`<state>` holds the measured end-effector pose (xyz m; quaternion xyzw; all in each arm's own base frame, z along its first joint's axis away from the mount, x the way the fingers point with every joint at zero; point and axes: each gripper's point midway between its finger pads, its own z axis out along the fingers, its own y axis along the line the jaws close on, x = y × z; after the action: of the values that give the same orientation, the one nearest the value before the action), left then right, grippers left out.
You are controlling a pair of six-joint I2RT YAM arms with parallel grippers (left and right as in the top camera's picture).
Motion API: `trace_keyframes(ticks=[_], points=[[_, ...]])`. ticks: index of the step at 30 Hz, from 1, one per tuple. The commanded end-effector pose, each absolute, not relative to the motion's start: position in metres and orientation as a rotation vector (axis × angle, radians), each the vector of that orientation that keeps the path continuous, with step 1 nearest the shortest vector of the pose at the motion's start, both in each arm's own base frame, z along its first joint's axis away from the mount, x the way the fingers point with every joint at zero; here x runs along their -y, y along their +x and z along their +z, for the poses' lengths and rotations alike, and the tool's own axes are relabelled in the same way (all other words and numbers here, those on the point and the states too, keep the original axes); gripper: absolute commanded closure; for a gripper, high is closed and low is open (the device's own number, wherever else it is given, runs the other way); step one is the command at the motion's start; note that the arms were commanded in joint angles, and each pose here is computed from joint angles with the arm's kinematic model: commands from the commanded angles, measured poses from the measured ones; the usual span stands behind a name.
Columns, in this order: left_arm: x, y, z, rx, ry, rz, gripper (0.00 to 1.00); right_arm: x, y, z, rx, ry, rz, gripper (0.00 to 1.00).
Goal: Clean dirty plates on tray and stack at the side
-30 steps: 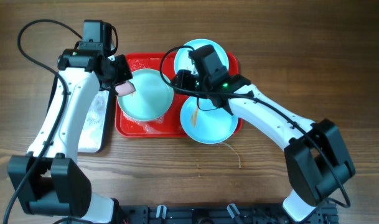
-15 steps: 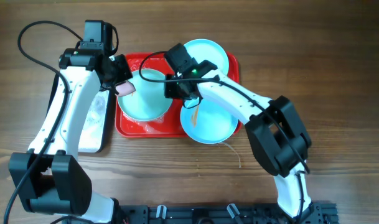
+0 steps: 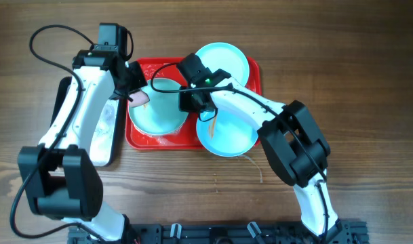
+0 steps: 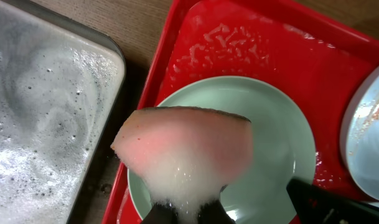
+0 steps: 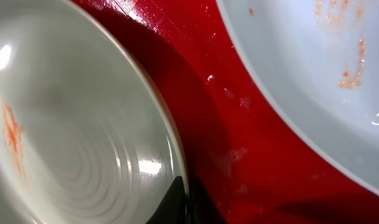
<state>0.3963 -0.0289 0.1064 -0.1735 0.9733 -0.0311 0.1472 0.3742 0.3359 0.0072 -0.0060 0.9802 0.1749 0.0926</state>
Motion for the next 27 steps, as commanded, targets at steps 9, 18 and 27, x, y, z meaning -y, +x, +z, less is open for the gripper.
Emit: trace_keyframes(ticks=[9,18,27], points=[[0.042,0.410,0.051,-2.894,-0.390,-0.041,0.96,-0.339,0.374,0.002,-2.917,-0.058,0.510,0.96],[0.048,0.386,0.011,-3.070,-0.100,0.078,0.96,-0.339,0.373,0.002,-2.915,-0.080,0.507,0.96],[0.036,0.389,0.012,-3.047,-0.104,0.187,0.96,-0.340,0.372,0.002,-2.922,-0.083,0.521,0.96]])
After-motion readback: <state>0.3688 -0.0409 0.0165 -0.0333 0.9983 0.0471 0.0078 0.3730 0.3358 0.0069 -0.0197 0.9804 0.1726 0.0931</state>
